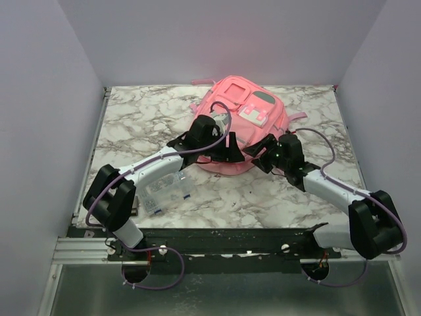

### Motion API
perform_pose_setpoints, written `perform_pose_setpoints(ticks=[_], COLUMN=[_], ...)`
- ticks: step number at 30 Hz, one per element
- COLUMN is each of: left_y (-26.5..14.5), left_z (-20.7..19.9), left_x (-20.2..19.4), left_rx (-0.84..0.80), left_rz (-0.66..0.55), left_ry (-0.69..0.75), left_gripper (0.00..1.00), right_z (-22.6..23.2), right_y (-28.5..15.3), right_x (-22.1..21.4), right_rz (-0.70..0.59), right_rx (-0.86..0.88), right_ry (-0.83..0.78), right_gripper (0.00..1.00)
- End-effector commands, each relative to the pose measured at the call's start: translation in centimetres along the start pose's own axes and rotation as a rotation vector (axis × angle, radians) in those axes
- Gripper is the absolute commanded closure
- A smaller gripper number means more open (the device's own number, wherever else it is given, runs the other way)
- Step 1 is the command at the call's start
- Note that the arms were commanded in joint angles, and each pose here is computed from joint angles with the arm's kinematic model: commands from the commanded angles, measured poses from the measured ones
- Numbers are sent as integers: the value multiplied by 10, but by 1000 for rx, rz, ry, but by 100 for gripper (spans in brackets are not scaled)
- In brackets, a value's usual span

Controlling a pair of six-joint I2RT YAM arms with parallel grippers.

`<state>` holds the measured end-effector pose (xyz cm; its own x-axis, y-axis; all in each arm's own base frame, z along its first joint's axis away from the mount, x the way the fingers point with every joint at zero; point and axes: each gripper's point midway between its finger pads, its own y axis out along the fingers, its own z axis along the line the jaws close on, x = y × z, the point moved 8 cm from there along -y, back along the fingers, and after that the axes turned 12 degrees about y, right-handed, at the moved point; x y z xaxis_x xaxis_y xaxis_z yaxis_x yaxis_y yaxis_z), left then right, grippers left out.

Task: Pack the student bag
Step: Zip the student bag at the center of the board.

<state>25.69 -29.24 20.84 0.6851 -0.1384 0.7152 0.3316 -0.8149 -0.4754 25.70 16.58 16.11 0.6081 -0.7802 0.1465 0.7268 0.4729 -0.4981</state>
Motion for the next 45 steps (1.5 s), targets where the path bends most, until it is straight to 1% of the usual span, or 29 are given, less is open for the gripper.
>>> perform_pose_setpoints(ticks=[1,2,3,5,11,15,18,23,27,30,32,34,37,38,40,41,43,44,45], left_y=[-14,-16,-19,-22,-25,-19,-18,-19,-18,-16,-14,-11,-6,-4,0,2,7,10,12], left_z=[-8,-8,-8,-8,-20,-26,-29,-30,-28,-25,-22,-19,-16,-14,-14,-15,-16,-17,-18], left_x=[-2,-6,-8,-16,-33,-40,-35,-30,-33,-39,-44,-47,-50,-49,-49,-47,-44,-43,-42], left_rx=[-32,-30,-29,-19,71,118,117,125,139,174,196,217,229,249,246,247,257,269,282], left_rz=[-31,-30,-32,-35,-70,-77,-110,-132,-130,-139,-138,-140,-146,-159,-172,-179,-190,-197,-206], left_ry=[37,34,31,27,39,27,21,34,23,26,26,10,-12,-19,-32,-36,-34,-34,-36], left_gripper=[36,36,36,36,36,36,36,38,42,46,48,52,58,60,61,57,46,43,43], right_z=[10,11,11,13,14,0,-12,-10,-8,3,10,14,22,25,30,33,40,42,45], right_y=[17,21,25,32,33,24,18,23,38,48,52,51,39,34,27,24,21,21,21], right_x=[0,0,0,-1,2,-3,-6,-6,-3,-2,-2,-2,-1,-1,1,1,2,2,2], right_rz=[34,44,55,76,58,54,45,57,51,83,100,107,97,92,74,72,83,88,98], right_rx=[-51,-53,-68,-82,-138,-187,-215,-153,-143,-98,-78,-79,-60,-56,-41,-36,-22,-21,-17], right_ry=[187,214,234,245,257,282,287,279,308,323,336,368,443,479,530,559,607,626,646], right_gripper=[35,39,42,43,43,41,40,42,45,49,53,68,96,100,100,100,100,100,100])
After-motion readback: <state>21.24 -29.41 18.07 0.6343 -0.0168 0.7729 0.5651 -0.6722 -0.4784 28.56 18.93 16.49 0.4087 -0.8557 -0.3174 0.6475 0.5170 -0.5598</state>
